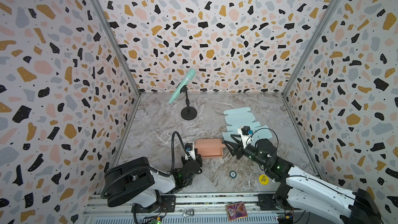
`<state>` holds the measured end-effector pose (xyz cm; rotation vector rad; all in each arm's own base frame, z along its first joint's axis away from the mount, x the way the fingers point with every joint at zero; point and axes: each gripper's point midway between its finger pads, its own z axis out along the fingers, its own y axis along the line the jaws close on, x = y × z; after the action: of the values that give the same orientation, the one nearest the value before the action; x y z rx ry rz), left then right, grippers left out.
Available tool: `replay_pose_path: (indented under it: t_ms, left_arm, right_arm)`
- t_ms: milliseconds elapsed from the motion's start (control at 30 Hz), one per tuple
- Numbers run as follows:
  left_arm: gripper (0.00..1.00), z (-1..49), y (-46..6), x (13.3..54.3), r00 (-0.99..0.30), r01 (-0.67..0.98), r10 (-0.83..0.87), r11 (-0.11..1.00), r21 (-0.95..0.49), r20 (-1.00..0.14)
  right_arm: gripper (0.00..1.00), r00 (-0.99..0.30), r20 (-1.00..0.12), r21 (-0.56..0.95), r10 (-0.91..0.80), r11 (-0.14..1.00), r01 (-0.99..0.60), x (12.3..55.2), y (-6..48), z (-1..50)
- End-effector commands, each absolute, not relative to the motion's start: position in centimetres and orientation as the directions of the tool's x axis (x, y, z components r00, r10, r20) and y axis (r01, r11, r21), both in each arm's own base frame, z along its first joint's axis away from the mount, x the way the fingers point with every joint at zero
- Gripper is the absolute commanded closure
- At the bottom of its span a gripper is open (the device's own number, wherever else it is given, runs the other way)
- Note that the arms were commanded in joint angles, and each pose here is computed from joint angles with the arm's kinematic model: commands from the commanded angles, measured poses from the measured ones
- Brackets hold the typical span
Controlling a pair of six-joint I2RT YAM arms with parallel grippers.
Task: Assemble paper box
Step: Close the paper box at the center of the table.
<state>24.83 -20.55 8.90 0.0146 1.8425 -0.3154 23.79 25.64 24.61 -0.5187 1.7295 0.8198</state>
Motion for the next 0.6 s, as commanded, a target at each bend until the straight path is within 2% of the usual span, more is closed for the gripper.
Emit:
replay_pose_path:
  t_ms: [0,167,300,500,567]
  left_arm:
    - [0.91,9.7,-21.3,25.1,-0.274,0.172,-0.159,0.962,-0.211,-0.948]
    - [0.9,9.7,-21.9,24.9,-0.279,0.182,-0.15,0.962,-0.206,-0.948]
    - [0.86,9.8,-22.2,24.7,-0.285,0.195,-0.145,0.959,-0.205,-0.948]
    - [0.65,10.0,-22.4,23.7,-0.317,0.251,-0.175,0.932,-0.26,-0.932]
    - [0.54,10.0,-22.4,22.9,-0.339,0.29,-0.188,0.911,-0.293,-0.922]
  right_arm:
    - [0.41,-0.405,-0.914,0.294,-0.004,0.681,-0.671,25.3,26.0,23.2]
    - [0.42,-0.456,-0.883,0.264,-0.112,0.685,-0.679,27.6,28.2,19.6]
    - [0.43,-0.489,-0.859,0.262,-0.156,0.686,-0.679,28.1,29.0,16.6]
    - [0.45,-0.516,-0.833,0.245,-0.199,0.703,-0.667,27.7,29.0,13.2]
    - [0.45,-0.524,-0.827,0.246,-0.204,0.707,-0.663,27.6,28.9,12.4]
